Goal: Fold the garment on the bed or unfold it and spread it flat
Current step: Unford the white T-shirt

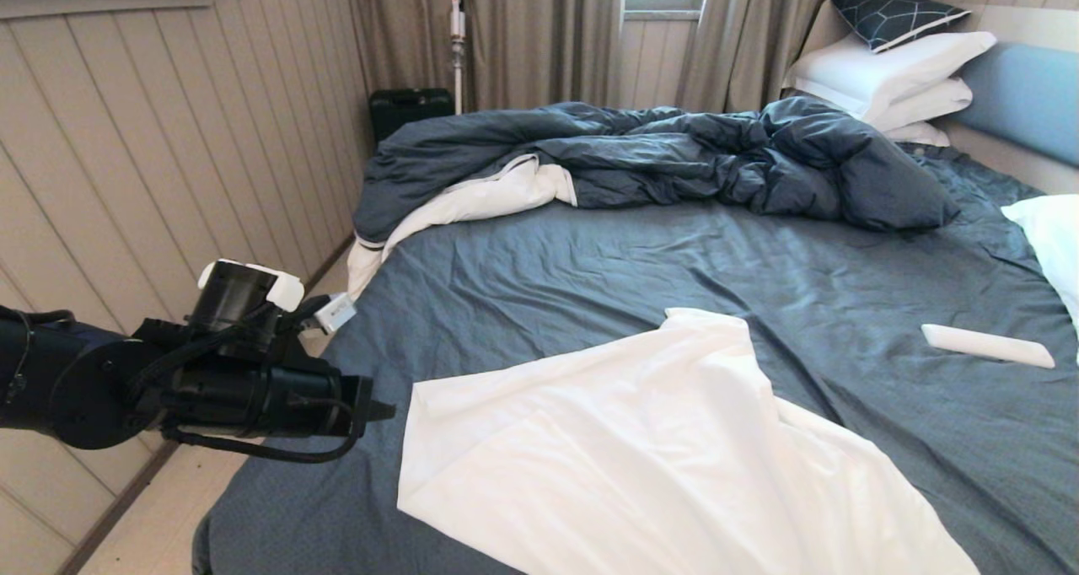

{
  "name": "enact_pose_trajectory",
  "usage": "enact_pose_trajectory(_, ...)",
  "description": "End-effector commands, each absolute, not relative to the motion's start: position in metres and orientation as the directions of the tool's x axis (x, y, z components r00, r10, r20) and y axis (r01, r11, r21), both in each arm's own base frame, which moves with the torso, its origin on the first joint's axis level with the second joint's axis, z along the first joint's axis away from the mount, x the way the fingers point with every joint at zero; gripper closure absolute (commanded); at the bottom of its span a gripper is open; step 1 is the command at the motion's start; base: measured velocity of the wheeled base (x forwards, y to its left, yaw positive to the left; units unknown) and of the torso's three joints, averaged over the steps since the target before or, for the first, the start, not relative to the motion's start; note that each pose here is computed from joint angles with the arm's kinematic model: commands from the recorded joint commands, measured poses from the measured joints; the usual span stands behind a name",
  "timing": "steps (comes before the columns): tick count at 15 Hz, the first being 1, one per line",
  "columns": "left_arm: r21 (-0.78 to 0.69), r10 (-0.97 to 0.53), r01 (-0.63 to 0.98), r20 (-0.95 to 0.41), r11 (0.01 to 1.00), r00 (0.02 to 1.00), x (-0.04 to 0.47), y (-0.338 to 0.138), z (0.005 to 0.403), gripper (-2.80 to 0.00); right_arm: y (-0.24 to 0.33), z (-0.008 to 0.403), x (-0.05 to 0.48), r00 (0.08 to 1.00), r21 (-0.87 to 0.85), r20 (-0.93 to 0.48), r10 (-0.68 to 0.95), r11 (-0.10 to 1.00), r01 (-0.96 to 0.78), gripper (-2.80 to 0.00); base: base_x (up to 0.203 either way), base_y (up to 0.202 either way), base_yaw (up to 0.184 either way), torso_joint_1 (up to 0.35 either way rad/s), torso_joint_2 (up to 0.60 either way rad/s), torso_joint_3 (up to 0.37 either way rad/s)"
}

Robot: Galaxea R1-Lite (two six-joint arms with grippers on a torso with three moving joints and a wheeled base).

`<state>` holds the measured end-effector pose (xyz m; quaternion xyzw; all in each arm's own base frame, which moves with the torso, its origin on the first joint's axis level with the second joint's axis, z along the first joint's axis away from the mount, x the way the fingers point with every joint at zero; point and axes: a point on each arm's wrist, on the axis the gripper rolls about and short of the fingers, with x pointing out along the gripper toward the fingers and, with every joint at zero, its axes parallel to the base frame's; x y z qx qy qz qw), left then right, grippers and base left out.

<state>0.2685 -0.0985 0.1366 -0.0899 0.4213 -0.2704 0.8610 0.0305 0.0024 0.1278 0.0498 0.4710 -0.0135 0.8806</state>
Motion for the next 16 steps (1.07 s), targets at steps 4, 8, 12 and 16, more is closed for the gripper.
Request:
enact_pose_trajectory(4, -0.387, -0.546, 0.391, -0.673, 0.835, 0.499, 0.268, -0.099, 0.137, 0.00, 0.007, 0.170, 0.083, 0.622, 0.106, -0.782, 0.037, 0.992, 0.074, -0.89, 0.000, 0.000, 0.000, 0.000, 0.00, 0.000)
enact_pose_trajectory(8, -0.388, -0.545, 0.389, -0.674, 0.835, 0.498, 0.269, -0.099, 0.136, 0.00, 0.012, 0.178, 0.182, 0.602, 0.122, -0.797, 0.046, 0.989, 0.087, 0.00, 0.000, 0.000, 0.000, 0.000, 0.00, 0.000)
enact_pose_trajectory(12, -0.399, -0.547, 0.376, -0.668, 0.836, 0.505, 0.271, -0.099, 0.136, 0.00, 0.007, 0.199, 0.284, 0.685, 0.230, -0.720, 0.115, 0.970, 0.079, 0.00, 0.000, 0.000, 0.000, 0.000, 0.00, 0.000)
enact_pose_trajectory(16, -0.398, -0.551, 0.384, -0.656, 0.833, 0.516, 0.281, -0.103, 0.132, 0.00, -0.006, 0.189, 0.339, 0.687, 0.332, -0.700, 0.197, 0.941, 0.069, 0.00, 0.000, 0.000, 0.000, 0.000, 0.00, 0.000)
